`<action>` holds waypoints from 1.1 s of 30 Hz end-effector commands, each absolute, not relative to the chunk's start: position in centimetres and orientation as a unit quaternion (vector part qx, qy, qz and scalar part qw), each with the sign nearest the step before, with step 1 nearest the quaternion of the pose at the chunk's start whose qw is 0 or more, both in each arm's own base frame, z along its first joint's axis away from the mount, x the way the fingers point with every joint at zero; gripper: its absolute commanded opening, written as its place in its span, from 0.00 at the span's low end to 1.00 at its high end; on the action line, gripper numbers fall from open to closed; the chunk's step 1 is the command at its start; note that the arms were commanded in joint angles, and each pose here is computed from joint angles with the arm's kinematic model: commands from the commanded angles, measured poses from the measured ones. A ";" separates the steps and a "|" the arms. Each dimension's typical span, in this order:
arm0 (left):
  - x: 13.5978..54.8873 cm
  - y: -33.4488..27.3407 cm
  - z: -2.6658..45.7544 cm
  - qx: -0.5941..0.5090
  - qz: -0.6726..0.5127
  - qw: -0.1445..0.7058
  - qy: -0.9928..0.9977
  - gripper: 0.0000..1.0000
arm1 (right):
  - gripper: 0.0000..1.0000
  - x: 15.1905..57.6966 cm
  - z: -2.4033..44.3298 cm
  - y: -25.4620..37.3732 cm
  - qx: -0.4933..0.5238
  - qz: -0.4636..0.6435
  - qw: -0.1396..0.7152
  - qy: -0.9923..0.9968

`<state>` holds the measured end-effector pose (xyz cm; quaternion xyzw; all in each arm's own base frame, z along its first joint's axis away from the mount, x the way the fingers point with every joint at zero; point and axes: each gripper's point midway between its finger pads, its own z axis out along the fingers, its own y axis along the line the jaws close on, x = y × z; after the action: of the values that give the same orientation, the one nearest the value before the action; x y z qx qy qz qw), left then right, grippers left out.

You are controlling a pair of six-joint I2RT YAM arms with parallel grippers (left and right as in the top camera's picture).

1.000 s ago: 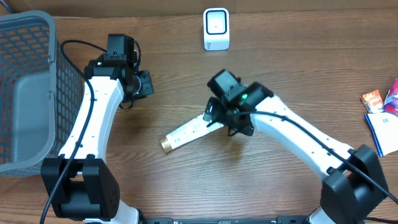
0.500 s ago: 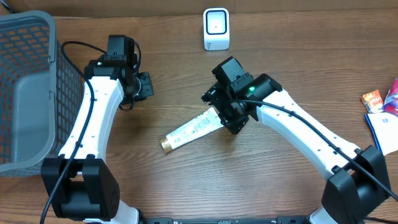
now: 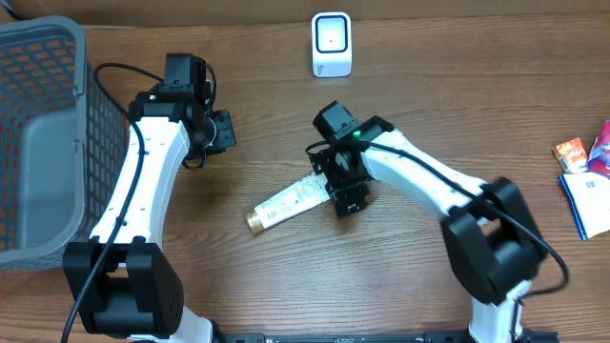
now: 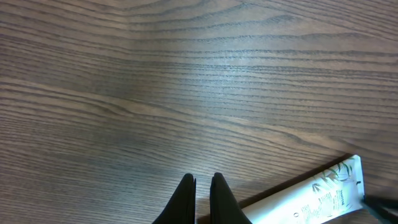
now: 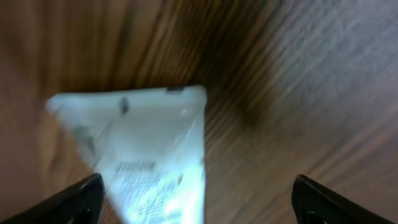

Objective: Scan the item barcode
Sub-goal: 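Grasp the tube's flat end with the right gripper from above, then lift the tube and carry it up toward the white scanner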

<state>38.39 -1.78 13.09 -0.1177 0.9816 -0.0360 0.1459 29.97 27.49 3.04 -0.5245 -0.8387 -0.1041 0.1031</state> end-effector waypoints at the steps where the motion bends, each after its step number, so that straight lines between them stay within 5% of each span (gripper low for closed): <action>1: 38.8 -1.8 13.6 -0.114 -0.045 0.154 0.980 0.05 | 0.97 31.1 3.1 28.6 -0.522 -0.118 0.107 -0.838; 22: 39.0 -1.8 13.7 -0.114 -0.046 0.158 0.980 0.06 | 0.99 32.4 0.7 32.3 -0.483 -0.160 0.111 -0.854; 24: 39.0 -1.8 13.7 -0.114 -0.046 0.158 0.980 0.06 | 0.90 32.2 0.4 32.5 -0.476 -0.159 0.115 -0.857; 29: 39.0 -1.8 13.7 -0.114 -0.046 0.158 0.980 0.07 | 0.48 32.3 0.2 32.2 -0.460 -0.155 0.105 -0.868; 33: 39.0 -1.8 13.7 -0.114 -0.045 0.158 0.980 0.07 | 0.31 32.8 -0.1 31.5 -0.434 -0.147 0.076 -0.885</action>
<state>38.67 -1.93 13.19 -0.1168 0.9807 -0.0410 0.1512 32.15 32.32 1.10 -0.4536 -0.8687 -0.1664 0.1094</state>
